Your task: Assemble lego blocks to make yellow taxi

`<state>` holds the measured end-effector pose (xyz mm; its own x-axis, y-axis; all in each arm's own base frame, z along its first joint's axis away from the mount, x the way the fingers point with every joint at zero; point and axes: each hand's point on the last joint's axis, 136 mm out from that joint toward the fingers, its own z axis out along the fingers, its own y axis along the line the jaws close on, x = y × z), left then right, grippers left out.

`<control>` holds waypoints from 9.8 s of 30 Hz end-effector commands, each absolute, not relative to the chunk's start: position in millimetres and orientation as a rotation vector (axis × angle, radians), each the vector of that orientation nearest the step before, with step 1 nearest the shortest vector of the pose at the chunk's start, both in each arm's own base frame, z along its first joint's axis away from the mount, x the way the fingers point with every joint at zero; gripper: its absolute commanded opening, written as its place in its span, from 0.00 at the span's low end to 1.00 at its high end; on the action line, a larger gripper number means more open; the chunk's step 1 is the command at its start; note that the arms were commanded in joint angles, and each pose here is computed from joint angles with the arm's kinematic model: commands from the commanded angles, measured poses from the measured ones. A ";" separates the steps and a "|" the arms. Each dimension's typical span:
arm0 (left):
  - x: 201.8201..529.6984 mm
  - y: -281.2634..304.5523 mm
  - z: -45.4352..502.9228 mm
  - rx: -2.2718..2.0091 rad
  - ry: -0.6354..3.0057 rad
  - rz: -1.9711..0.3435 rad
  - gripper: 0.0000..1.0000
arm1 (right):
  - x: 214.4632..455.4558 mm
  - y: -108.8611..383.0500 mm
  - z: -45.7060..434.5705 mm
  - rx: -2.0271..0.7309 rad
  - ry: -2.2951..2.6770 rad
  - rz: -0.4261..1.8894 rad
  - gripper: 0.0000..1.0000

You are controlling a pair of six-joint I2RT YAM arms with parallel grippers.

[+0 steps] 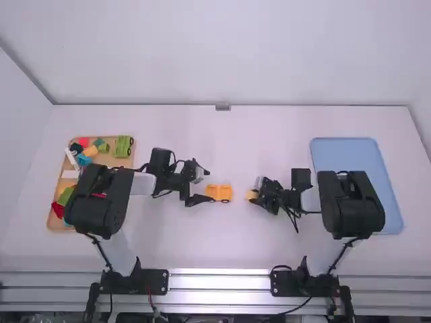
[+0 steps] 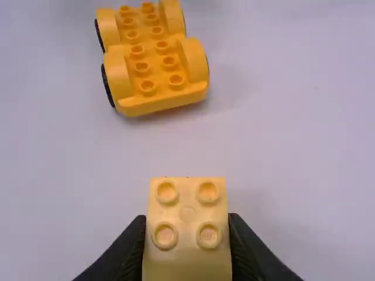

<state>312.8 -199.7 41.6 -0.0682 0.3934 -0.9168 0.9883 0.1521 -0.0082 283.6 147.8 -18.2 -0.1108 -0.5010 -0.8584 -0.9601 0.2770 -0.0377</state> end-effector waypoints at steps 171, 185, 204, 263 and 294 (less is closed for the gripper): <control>289.2 -214.6 -32.5 1.470 1.647 -0.931 0.30 | 282.9 233.1 48.2 -1.558 1.448 0.996 0.45; 293.9 -215.7 -30.1 1.471 1.637 -0.923 0.27 | 278.6 243.0 1.9 -1.659 1.766 0.786 0.00; 293.9 -215.8 -30.1 1.471 1.637 -0.922 0.22 | 250.2 201.8 -33.9 -1.659 2.067 0.751 0.00; 355.5 3.3 179.1 0.025 2.184 -0.241 0.99 | 363.6 281.6 179.0 -1.302 1.298 0.818 0.98; 209.1 183.9 254.1 -1.314 1.818 0.362 0.99 | 332.7 369.6 265.8 -1.388 1.273 1.000 0.98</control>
